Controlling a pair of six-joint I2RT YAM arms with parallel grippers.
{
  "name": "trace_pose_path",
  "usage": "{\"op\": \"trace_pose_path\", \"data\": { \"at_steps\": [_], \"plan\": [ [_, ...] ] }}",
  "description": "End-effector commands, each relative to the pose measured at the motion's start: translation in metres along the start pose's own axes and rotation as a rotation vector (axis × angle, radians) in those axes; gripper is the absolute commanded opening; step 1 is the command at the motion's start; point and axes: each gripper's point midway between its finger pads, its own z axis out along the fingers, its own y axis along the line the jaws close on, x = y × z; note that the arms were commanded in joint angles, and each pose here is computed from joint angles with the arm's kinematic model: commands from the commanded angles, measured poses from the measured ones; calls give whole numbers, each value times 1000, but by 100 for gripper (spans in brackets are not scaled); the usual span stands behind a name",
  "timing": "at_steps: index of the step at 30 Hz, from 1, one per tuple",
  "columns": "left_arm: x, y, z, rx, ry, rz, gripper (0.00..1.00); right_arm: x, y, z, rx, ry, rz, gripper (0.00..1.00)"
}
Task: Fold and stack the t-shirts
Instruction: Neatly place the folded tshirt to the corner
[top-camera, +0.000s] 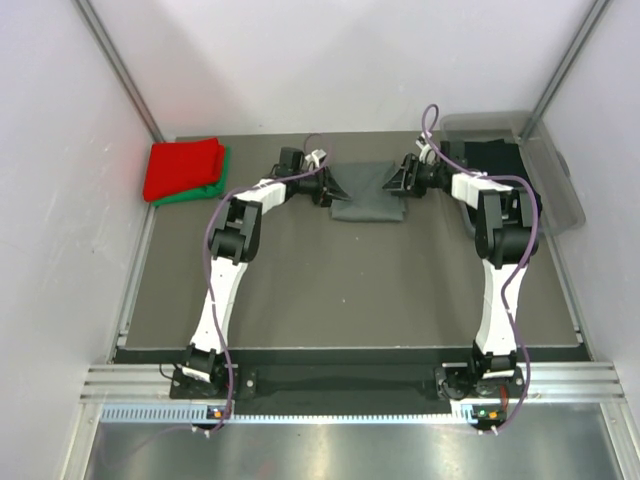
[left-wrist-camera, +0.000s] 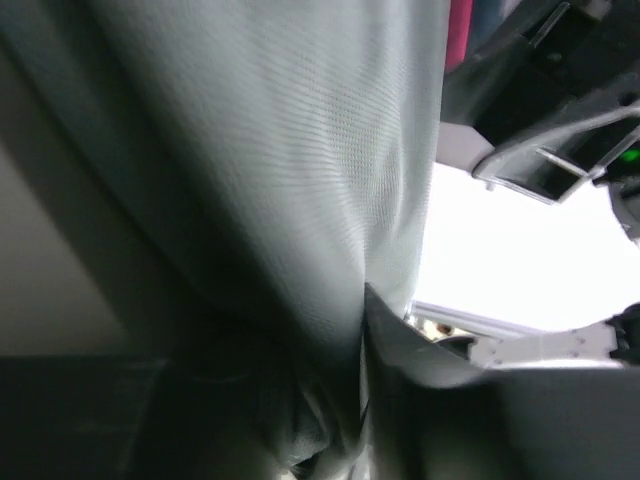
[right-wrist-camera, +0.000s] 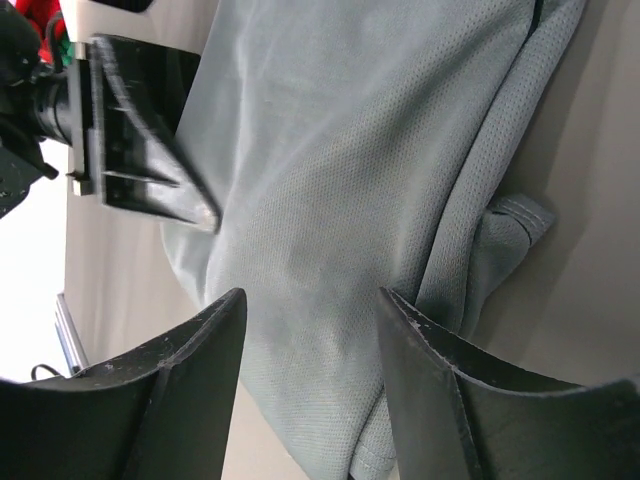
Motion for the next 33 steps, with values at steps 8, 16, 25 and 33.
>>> {"op": "trace_pose_path", "data": {
  "at_steps": [8, 16, 25, 33],
  "plan": [
    [4, -12, -15, -73, -13, 110, 0, -10, 63, -77, 79, -71, -399, 55],
    [12, -33, -102, -356, -27, 307, 0, 21, 128, -170, 137, -165, -694, 59],
    [6, -16, -210, -733, -14, 449, 0, 56, 170, -225, 155, -213, -798, 59],
    [-37, 1, -290, -1025, -63, 541, 0, 87, 173, -239, 155, -230, -813, 59]
  ]
}}
